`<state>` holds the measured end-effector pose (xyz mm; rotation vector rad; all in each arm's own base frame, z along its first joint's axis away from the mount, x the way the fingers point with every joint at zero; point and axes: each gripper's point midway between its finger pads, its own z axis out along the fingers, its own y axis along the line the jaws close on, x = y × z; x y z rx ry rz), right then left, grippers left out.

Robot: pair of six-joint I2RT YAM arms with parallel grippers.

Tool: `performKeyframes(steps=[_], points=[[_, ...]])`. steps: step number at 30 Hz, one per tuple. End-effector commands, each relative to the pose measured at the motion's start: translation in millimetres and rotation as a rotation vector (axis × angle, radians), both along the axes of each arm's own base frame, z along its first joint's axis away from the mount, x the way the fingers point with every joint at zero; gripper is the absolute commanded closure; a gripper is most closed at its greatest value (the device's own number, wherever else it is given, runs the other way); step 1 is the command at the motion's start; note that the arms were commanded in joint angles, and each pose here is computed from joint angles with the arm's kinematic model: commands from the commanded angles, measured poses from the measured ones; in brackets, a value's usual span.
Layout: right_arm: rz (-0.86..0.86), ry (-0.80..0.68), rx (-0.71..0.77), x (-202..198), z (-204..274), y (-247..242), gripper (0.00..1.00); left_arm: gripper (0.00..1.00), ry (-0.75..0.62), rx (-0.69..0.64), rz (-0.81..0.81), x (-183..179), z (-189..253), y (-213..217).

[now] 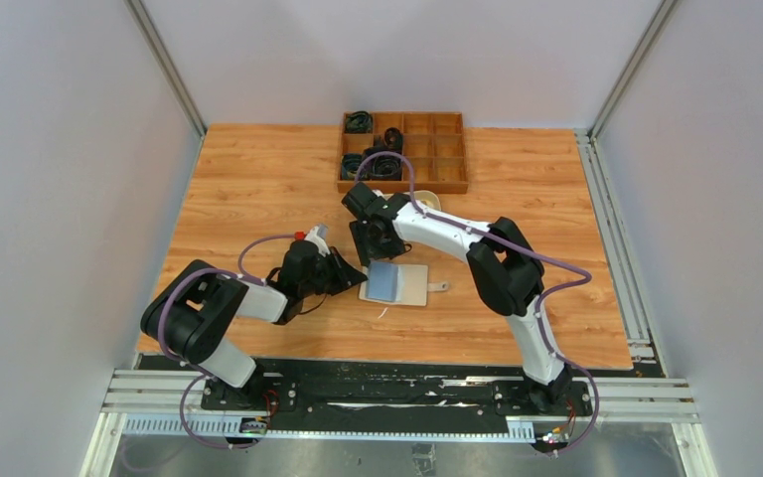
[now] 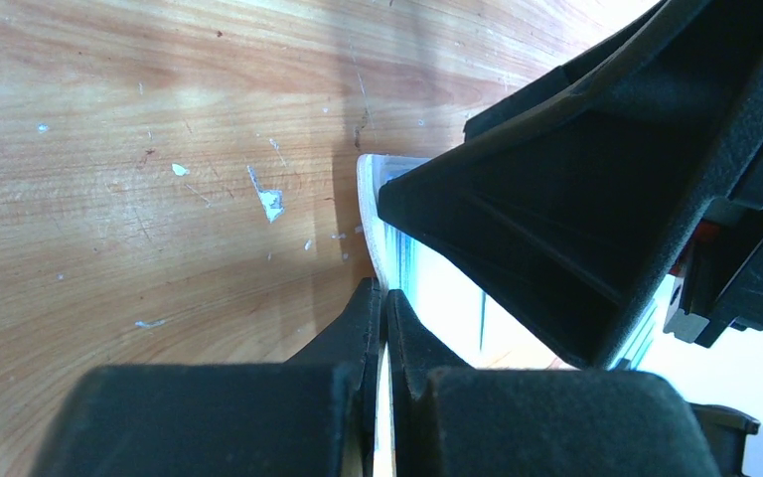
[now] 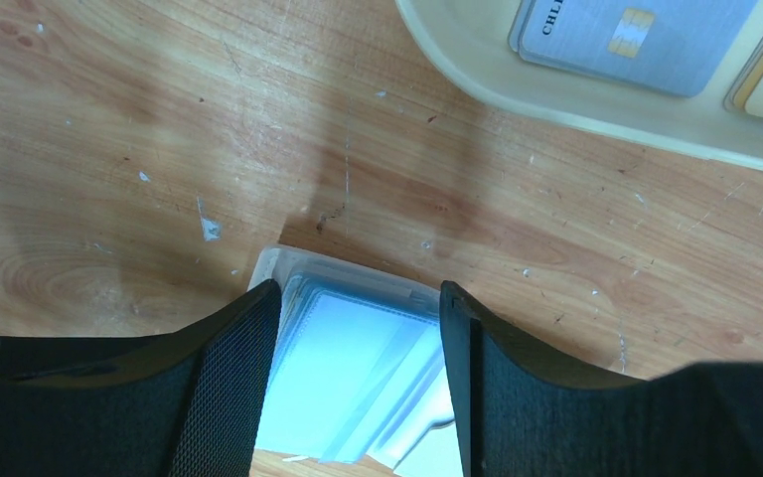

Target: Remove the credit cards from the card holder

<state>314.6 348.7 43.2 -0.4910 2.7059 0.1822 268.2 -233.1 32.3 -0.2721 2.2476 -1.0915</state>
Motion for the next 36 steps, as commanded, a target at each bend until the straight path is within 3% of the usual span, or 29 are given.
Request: performKeyframes(steps=[1, 17, 30, 36], points=[[0.023, 0.033, -0.128, -13, -21, -23, 0.37, 1.00, -0.035, 0.006, -0.001, 5, 4, -2], [0.048, 0.005, -0.149, -32, 0, -53, 0.38, 1.00, -0.030, 0.094, 0.127, 13, -2, 21], [0.108, -0.030, -0.010, -26, 24, -15, 0.39, 1.00, -0.015, 0.129, 0.181, 15, -6, 31], [0.190, -0.011, 0.013, -43, 23, -1, 0.40, 1.00, 0.000, 0.163, 0.219, 20, -7, 38]])
